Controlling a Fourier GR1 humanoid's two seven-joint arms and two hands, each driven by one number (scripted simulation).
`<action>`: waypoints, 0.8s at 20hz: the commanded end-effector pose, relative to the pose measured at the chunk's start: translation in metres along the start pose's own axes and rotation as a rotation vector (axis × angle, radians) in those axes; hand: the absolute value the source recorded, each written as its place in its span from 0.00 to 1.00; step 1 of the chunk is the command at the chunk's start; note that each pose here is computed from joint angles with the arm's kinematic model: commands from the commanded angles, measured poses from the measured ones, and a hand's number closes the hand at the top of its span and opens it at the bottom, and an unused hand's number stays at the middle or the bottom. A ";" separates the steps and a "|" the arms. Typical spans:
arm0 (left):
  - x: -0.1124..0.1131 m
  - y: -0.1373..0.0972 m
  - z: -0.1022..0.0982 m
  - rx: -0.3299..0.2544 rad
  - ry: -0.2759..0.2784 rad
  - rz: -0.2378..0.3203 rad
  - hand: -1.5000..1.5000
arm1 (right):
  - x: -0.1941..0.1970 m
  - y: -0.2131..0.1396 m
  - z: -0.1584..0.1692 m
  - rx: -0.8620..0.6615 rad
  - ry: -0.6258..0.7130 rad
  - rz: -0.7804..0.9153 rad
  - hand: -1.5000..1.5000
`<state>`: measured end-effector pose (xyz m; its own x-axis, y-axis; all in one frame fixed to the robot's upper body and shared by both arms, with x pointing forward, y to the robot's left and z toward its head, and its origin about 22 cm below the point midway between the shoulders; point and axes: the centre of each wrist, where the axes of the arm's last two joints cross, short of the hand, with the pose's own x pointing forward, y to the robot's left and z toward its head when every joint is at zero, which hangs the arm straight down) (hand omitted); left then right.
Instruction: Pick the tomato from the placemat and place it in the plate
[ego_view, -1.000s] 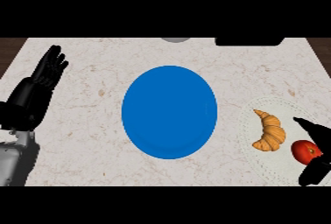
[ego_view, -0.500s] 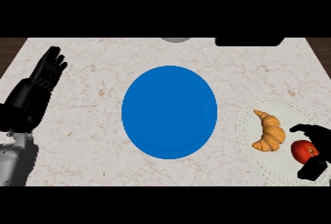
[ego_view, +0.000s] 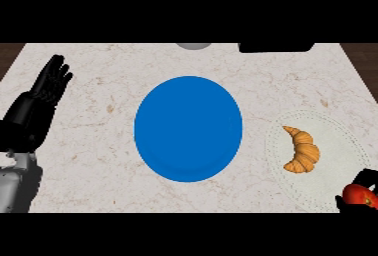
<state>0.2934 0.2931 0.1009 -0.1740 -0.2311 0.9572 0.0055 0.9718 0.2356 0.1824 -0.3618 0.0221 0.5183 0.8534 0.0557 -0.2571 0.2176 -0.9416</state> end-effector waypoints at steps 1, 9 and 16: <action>-0.003 -0.020 0.013 0.010 -0.015 -0.003 0.50 | -0.011 0.009 0.043 -0.113 0.077 -0.017 1.00; 0.013 0.004 -0.008 -0.013 -0.006 -0.006 0.50 | 0.010 -0.034 0.096 -0.274 -0.094 -0.116 1.00; 0.006 -0.009 -0.007 -0.004 -0.009 0.003 0.50 | 0.051 -0.070 0.150 -0.427 -0.419 -0.339 1.00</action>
<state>0.2952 0.2866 0.1021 -0.1761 -0.2272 0.9578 0.0178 0.9721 0.2338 0.1135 -0.2840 0.1137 0.2890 0.9092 0.2998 0.1484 0.2668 -0.9523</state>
